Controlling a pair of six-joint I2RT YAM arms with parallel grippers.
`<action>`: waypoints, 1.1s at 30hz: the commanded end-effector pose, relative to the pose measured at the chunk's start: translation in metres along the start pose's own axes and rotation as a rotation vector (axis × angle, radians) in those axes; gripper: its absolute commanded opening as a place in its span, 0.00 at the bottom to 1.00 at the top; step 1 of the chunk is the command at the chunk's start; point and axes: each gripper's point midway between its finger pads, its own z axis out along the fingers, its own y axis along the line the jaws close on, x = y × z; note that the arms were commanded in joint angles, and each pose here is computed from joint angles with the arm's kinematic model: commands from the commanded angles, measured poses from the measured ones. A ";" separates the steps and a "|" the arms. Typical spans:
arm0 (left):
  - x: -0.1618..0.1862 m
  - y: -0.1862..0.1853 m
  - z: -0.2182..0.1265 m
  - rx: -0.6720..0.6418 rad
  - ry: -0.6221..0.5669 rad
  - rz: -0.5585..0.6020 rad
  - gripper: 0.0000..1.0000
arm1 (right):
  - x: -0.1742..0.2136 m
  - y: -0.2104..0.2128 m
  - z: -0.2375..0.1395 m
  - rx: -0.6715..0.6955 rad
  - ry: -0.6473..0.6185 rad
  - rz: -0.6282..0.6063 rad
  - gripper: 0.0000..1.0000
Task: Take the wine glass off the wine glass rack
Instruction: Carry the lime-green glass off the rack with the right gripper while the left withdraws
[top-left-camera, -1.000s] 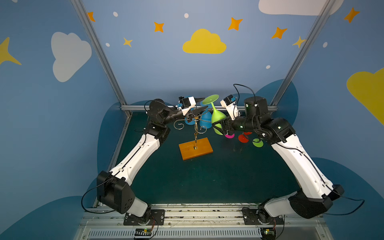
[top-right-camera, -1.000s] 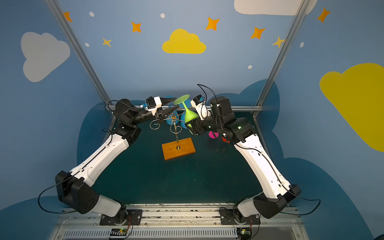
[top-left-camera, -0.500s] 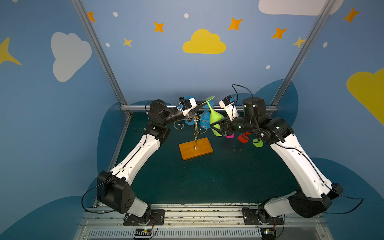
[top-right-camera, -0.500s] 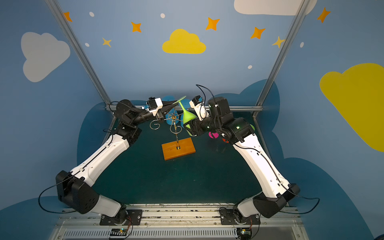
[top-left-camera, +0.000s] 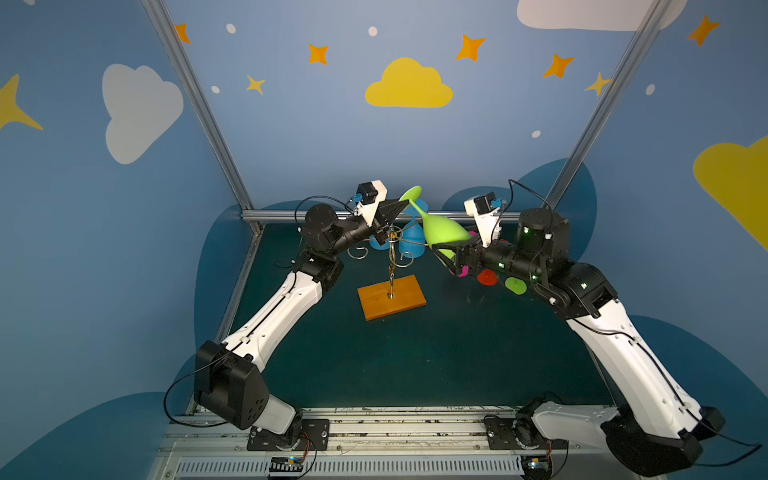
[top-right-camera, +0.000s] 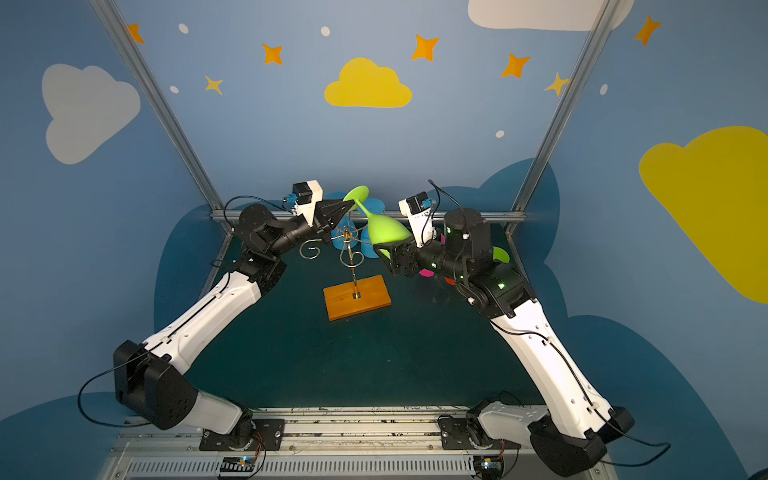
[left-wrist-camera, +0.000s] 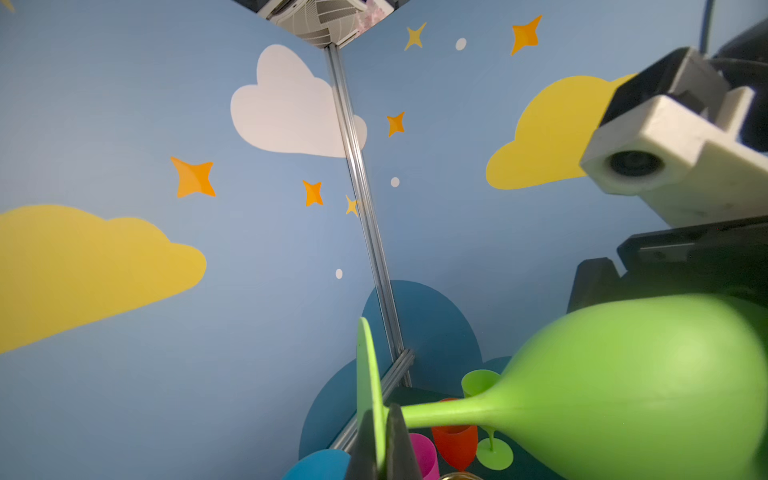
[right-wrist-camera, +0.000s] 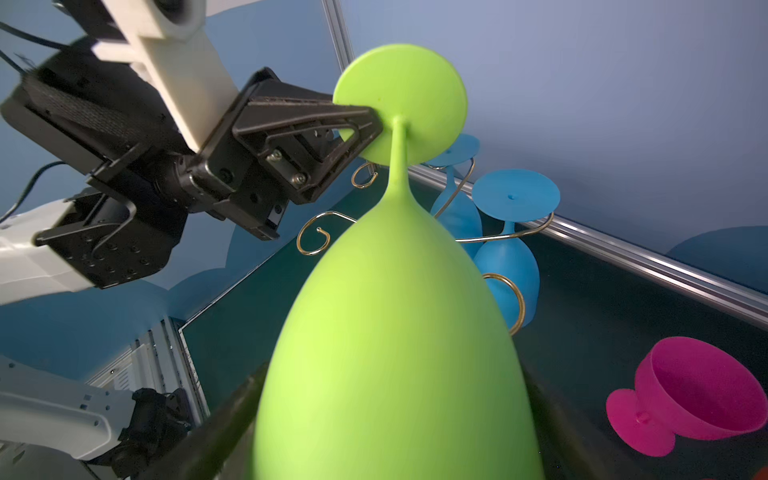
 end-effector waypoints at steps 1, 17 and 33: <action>-0.012 0.017 -0.008 -0.101 -0.043 -0.117 0.03 | -0.020 0.008 -0.026 -0.020 -0.108 -0.009 0.85; -0.008 0.011 -0.015 -0.068 -0.072 -0.242 0.03 | -0.007 -0.024 -0.072 0.191 -0.210 0.002 0.74; -0.003 0.000 -0.020 -0.020 -0.071 -0.281 0.03 | -0.034 -0.035 -0.037 0.140 -0.235 0.012 0.57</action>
